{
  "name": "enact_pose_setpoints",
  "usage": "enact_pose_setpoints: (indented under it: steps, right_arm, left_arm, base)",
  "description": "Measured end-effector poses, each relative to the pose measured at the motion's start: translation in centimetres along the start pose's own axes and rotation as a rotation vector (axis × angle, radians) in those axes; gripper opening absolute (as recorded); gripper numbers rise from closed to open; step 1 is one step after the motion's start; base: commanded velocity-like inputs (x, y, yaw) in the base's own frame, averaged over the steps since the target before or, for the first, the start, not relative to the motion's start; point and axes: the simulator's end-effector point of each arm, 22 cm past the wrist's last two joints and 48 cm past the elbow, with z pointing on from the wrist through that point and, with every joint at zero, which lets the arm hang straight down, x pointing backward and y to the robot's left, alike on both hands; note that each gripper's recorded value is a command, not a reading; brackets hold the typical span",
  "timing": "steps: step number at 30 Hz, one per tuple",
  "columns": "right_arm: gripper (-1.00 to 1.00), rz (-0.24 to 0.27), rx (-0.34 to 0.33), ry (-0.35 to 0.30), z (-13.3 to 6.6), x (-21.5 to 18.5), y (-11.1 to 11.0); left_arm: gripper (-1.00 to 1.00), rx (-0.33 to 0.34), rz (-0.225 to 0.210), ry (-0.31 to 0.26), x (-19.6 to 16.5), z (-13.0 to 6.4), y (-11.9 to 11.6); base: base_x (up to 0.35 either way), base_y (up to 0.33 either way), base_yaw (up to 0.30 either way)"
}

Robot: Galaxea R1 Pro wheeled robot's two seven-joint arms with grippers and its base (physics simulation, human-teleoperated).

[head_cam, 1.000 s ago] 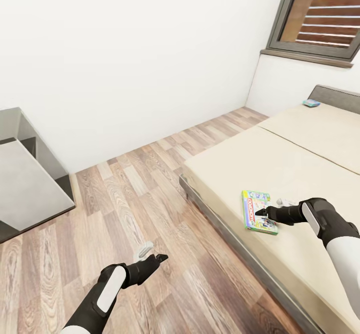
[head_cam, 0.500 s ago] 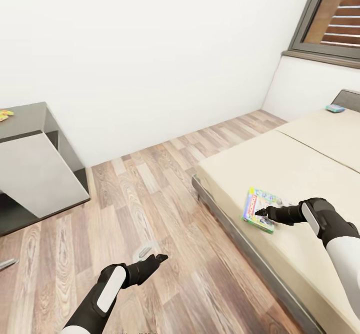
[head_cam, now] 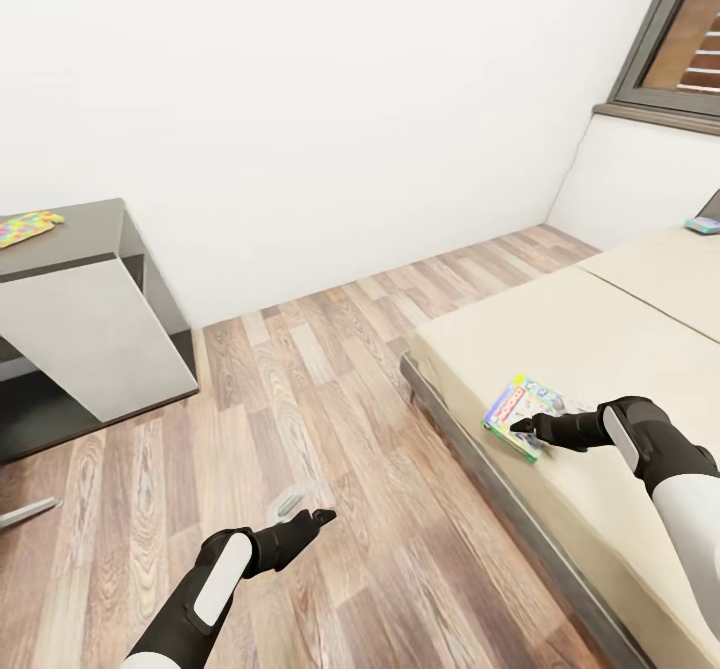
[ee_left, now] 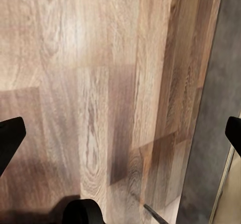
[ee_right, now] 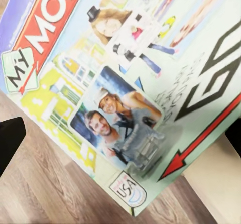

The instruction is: Put all the toys in the child's room - the three board games (two on the bed and one on the table), the two jigsaw puzzles on the table, and the tennis ball on the table - inside the toy box on the table in the child's room.

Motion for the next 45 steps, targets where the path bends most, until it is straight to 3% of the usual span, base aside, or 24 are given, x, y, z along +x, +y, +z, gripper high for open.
enact_pose_setpoints:
  steps: [23, 45]
  right_arm:
    - [1.00, 0.000, 0.000, 0.000, -0.01, 0.01, -0.02]
    - [1.00, 0.000, 0.002, -0.002, -0.09, -0.10, -0.12]
  left_arm:
    - [1.00, 0.000, 0.000, -0.001, -0.02, 0.00, -0.01]
    - [1.00, 0.000, 0.000, -0.001, -0.01, 0.01, -0.02]
  base:
    - [0.000, 0.000, 0.010]
    - [0.000, 0.000, 0.098]
